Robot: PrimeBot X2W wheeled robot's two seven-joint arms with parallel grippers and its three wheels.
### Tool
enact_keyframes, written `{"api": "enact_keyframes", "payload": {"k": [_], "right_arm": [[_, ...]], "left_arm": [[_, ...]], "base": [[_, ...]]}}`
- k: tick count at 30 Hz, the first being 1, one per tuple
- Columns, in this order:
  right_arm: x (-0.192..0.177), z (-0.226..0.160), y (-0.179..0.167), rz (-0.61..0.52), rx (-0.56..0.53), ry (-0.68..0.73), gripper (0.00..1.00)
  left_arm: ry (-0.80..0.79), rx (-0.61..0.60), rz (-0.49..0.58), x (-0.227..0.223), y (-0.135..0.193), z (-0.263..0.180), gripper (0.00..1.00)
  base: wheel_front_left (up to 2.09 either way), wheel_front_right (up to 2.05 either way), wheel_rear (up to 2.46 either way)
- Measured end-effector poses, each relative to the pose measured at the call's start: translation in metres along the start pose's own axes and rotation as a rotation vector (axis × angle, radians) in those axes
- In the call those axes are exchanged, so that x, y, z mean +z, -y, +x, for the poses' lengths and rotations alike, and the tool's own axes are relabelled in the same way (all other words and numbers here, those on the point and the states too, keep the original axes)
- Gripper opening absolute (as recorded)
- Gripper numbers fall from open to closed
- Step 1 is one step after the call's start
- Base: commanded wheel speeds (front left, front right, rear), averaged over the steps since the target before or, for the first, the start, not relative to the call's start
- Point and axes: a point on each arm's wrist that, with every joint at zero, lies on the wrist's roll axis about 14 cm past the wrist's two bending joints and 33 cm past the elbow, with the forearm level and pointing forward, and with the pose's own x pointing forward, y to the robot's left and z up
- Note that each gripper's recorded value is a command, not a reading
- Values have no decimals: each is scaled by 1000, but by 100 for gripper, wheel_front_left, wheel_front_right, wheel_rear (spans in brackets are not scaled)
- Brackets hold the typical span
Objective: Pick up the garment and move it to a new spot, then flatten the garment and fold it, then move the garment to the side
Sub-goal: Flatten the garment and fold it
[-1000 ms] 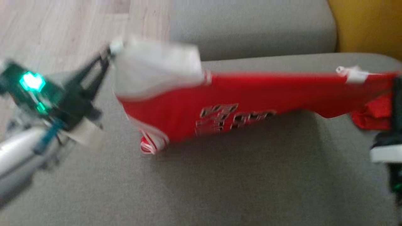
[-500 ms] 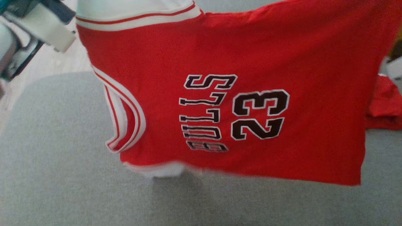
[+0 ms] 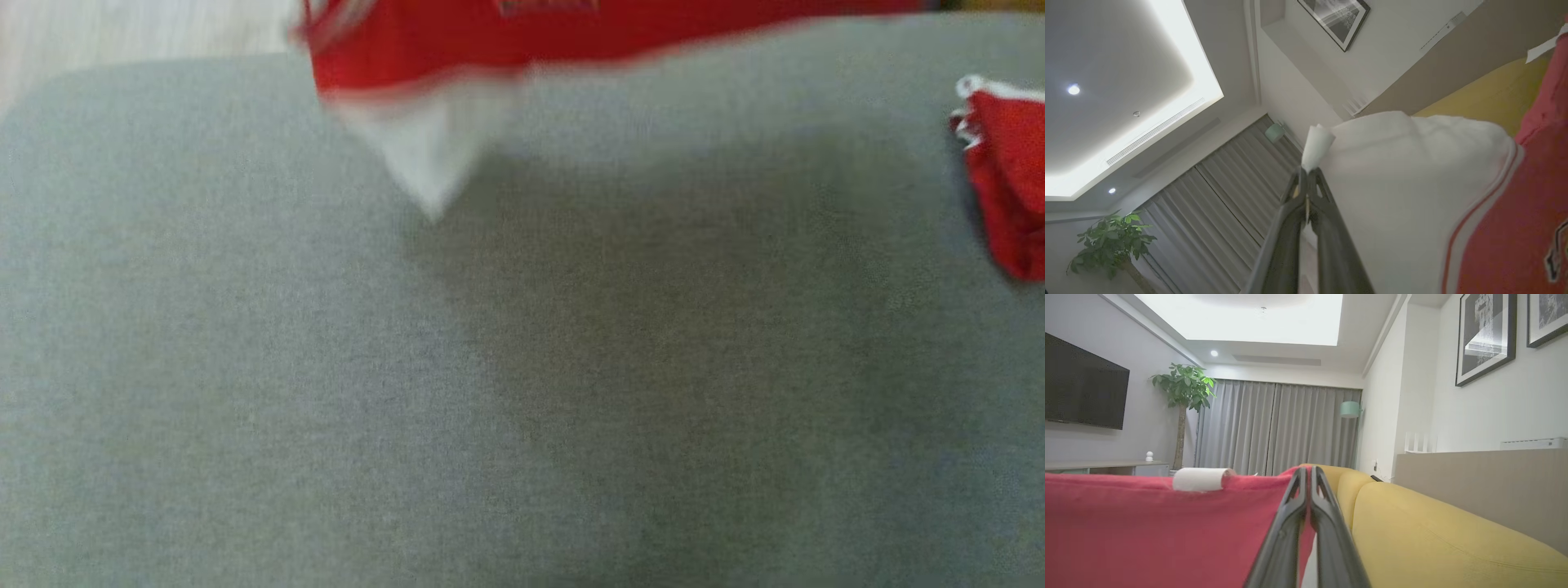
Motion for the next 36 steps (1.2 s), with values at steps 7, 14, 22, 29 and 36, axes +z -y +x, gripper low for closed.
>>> {"api": "enact_keyframes", "payload": {"k": [7, 14, 22, 29, 36], "right_arm": [[-85, 0, -10, -28, 37, -152, 0], [-175, -47, -28, 6, 74, -348, 0], [-208, -154, -22, 100, 11, -508, 0], [-207, -267, -24, 135, -16, -639, 0], [-192, -314, -32, 162, -34, -701, 0]], "left_arm": [[-13, -112, -27, -42, 44, 3, 0], [-148, -264, -167, -113, 129, -68, 0], [-301, -283, -384, -122, 194, -186, 0], [-434, -320, -554, -100, 257, -278, 0], [-543, -324, -670, -93, 290, -325, 0]], "base": [[0, 0, 0], [0, 0, 0], [0, 0, 0], [0, 0, 0], [0, 0, 0]]}}
